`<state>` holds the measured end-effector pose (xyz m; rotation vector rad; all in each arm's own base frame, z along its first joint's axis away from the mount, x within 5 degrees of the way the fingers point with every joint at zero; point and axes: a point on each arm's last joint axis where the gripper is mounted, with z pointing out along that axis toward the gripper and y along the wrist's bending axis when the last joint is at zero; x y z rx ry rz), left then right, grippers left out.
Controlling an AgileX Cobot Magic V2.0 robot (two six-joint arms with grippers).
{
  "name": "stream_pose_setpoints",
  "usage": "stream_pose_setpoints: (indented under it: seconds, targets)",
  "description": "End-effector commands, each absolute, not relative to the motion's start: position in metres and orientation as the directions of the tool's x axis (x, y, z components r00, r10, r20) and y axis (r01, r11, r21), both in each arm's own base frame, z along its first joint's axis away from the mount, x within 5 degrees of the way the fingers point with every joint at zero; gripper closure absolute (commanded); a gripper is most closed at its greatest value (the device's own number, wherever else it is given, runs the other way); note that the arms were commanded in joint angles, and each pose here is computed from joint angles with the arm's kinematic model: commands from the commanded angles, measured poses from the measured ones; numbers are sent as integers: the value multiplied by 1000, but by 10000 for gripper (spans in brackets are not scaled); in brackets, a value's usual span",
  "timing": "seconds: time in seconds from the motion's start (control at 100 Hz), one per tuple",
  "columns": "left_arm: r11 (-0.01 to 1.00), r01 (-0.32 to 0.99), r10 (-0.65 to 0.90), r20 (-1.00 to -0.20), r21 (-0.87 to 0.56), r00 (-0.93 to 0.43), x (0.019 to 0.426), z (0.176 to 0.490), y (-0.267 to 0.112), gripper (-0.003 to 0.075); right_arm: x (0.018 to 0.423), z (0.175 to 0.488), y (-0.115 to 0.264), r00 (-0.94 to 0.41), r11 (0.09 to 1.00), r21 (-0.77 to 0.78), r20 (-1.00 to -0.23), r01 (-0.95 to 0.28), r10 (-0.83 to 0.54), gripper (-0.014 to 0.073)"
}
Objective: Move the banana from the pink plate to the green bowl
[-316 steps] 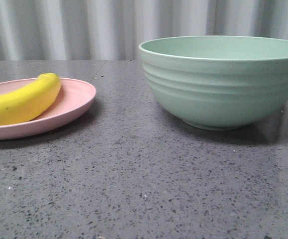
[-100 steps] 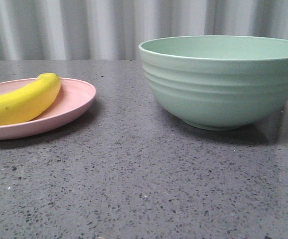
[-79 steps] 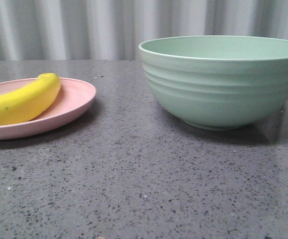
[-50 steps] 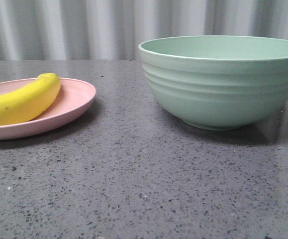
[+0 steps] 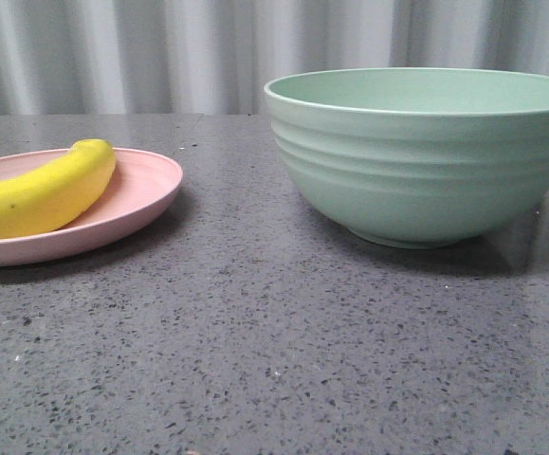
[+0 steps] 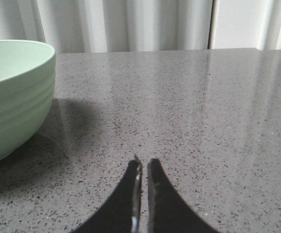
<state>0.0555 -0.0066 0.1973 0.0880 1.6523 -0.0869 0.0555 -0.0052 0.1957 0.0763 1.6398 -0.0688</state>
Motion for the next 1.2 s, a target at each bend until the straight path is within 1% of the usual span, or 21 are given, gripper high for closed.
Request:
stream_pose_setpoints:
  seconds: [0.0,0.24,0.34,0.49,0.58,0.74,0.83,0.91,1.06,1.15,1.19]
  targets:
    - [995,104,-13,-1000,-11,21,54,203,-6,741,55,198,-5,22,995,-9,-1000,95,-12,666]
    - [995,103,-18,-999,-14,34,54,205,-6,741,55,198,-5,22,995,-9,-1000,95,-12,666]
    - [993,106,-55,-997,-50,52,54,207,-6,741,55,198,-5,22,995,-8,-1000,95,-10,666]
    - [993,106,-62,-996,-55,68,54,209,-6,741,55,200,-5,32,995,43,-999,90,41,666]
    - [990,112,-99,-992,-90,80,52,216,-6,741,54,206,-5,45,995,43,-998,90,39,666]
    - [989,116,-104,-986,-89,127,49,236,-5,741,52,217,-5,46,995,43,-998,89,39,666]
    - [989,120,-103,-987,-88,120,49,250,-6,741,52,226,-5,41,995,48,-998,88,45,666]
    - [989,121,-102,-988,-88,117,50,264,-6,741,53,241,-4,37,993,89,-996,80,87,666]
    - [989,121,-101,-990,-88,101,59,289,-7,741,60,271,-4,-46,992,95,-994,79,99,666]
    - [989,118,-98,-993,-89,72,68,301,-8,741,67,288,-4,-89,992,94,-991,80,101,666]
    - [989,116,-96,-994,-89,55,74,305,-9,741,71,293,-5,-129,992,91,-987,82,101,666]
